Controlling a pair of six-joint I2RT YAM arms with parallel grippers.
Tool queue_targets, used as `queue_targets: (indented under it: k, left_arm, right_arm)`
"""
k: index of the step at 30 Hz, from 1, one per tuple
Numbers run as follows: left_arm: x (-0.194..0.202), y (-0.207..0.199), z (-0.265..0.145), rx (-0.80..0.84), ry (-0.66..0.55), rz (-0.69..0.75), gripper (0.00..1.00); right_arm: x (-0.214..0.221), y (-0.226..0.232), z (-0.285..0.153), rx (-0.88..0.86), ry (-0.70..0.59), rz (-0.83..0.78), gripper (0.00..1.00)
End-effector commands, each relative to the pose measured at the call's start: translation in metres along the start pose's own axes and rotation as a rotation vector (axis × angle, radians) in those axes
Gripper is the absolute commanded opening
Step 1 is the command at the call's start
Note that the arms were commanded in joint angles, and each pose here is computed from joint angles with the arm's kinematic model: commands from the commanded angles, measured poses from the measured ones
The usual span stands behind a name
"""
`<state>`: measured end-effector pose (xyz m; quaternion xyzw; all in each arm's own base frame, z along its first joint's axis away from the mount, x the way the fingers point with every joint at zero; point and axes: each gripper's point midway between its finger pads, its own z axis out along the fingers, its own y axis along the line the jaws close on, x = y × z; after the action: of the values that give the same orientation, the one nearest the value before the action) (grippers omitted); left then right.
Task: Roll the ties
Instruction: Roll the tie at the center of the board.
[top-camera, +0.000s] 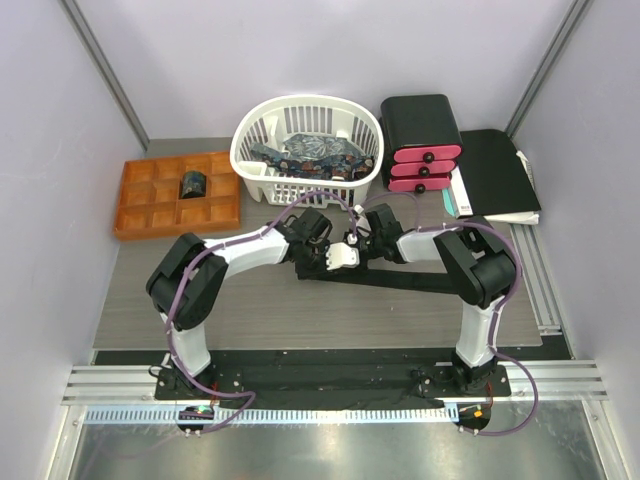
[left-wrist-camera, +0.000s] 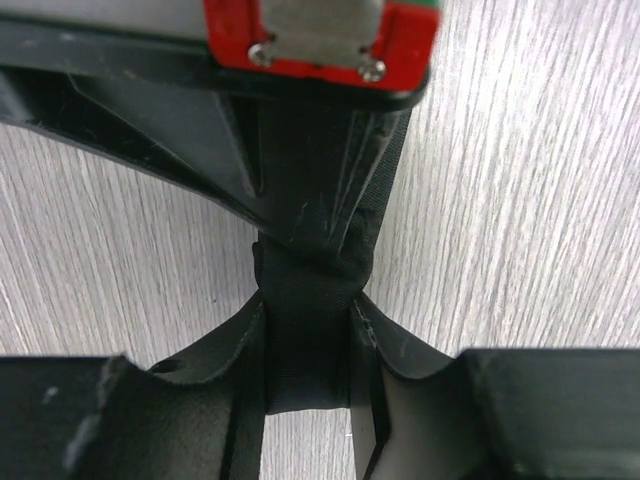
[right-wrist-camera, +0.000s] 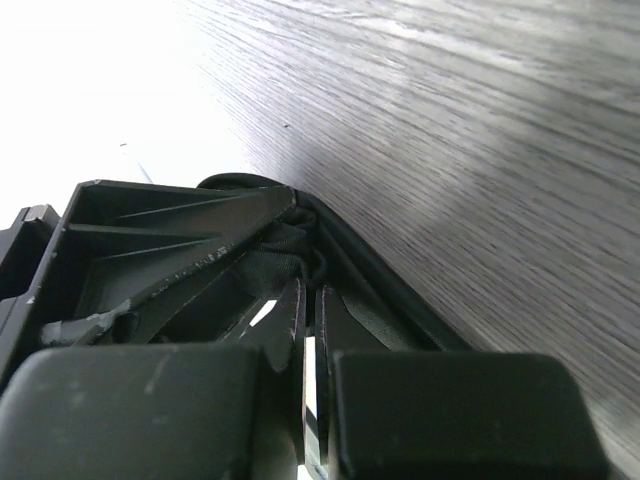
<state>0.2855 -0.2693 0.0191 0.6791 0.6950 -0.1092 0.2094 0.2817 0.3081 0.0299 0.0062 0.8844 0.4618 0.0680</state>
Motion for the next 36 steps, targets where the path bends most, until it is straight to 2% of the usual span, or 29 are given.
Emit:
queue_targets:
  k: [1,7,17,20,23,26,27,30,36]
  left_arm:
    - [0.028,-0.005,0.01,0.0,0.088,-0.006,0.36]
    - [0.025,-0.002,-0.007,0.059,0.026,-0.016,0.52]
    - [0.006,-0.004,-0.031,0.149,-0.141,-0.004,0.56]
    - [0.003,0.001,-0.025,0.138,-0.142,-0.007,0.56]
    - [0.001,0.006,-0.021,0.127,-0.144,0.0,0.55]
    - [-0.003,0.009,-0.024,0.12,-0.156,0.006,0.45]
    - [-0.005,0.01,-0.026,0.116,-0.161,0.005,0.39]
    - [-0.019,0.009,-0.035,0.112,-0.199,0.012,0.31]
    - [-0.037,0.0,-0.03,0.142,-0.214,0.04,0.32]
  right_arm:
    - [-0.002,-0.001,-0.003,0.02,-0.021,-0.028,0.01]
    - [-0.007,-0.036,0.009,0.088,-0.024,-0.053,0.01]
    - [-0.004,-0.052,0.015,0.115,-0.01,-0.045,0.01]
    - [-0.003,-0.052,0.015,0.111,-0.004,-0.042,0.02]
    - [-0.003,-0.052,0.015,0.109,-0.002,-0.042,0.01]
    - [-0.003,-0.052,0.015,0.11,-0.002,-0.045,0.01]
    - [-0.003,-0.052,0.015,0.112,-0.003,-0.047,0.01]
    - [-0.003,-0.053,0.015,0.114,-0.002,-0.046,0.01]
    - [-0.006,-0.053,0.016,0.111,-0.004,-0.044,0.01]
